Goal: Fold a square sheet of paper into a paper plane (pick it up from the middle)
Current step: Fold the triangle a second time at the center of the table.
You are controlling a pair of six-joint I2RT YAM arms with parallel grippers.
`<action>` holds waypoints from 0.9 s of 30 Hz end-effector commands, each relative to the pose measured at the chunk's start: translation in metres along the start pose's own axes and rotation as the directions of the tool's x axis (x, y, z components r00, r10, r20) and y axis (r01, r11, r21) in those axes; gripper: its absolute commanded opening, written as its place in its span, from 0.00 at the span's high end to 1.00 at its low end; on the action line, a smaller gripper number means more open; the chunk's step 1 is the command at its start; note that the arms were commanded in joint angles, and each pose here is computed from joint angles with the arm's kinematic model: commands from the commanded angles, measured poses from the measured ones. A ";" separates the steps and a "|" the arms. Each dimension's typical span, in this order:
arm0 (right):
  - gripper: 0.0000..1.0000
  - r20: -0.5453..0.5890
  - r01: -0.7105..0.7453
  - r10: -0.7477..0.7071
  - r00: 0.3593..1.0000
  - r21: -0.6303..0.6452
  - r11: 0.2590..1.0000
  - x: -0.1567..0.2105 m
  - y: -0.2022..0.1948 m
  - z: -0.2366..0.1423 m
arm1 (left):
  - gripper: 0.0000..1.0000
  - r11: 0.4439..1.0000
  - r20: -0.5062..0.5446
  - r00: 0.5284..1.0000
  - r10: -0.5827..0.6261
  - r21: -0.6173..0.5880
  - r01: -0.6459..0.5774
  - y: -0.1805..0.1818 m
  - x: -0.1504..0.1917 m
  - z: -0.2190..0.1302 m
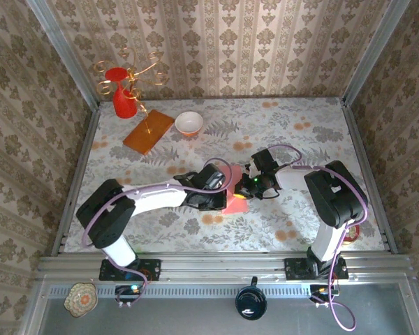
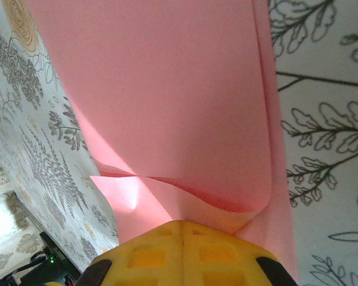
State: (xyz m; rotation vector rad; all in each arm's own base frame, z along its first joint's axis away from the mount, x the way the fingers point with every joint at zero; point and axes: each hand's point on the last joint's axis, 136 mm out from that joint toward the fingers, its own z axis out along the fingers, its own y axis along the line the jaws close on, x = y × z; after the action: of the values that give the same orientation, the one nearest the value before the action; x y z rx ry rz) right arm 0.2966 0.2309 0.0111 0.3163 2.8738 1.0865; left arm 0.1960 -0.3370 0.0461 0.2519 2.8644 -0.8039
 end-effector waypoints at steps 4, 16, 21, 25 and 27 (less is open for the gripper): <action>1.00 0.022 -0.083 0.080 0.997 0.170 0.982 0.005 -0.046 0.008 | 1.00 0.997 -0.036 0.997 -0.067 -0.037 0.065 0.011 0.003 0.017; 0.94 0.085 0.058 -0.061 0.994 0.032 0.998 -0.007 0.005 -0.021 | 1.00 0.988 -0.084 0.989 -0.119 -0.113 0.109 0.047 0.025 0.024; 0.93 0.084 0.151 -0.155 0.984 0.050 0.987 0.009 0.019 -0.026 | 1.00 0.988 -0.092 0.989 -0.118 -0.107 0.108 0.046 0.026 0.025; 0.96 0.054 0.160 -0.164 0.985 0.069 0.985 0.023 0.016 -0.015 | 1.00 0.988 -0.091 0.989 -0.118 -0.107 0.108 0.047 0.026 0.024; 0.97 0.039 0.171 -0.174 0.984 0.074 0.982 0.027 0.017 -0.009 | 1.00 0.988 -0.092 0.989 -0.118 -0.106 0.108 0.047 0.026 0.024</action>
State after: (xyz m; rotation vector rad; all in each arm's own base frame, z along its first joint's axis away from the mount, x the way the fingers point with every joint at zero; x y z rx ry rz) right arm 0.2829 0.2474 0.0461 0.1087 2.7869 1.0112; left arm 0.1955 -0.3314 0.0194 0.1592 2.9332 -0.8015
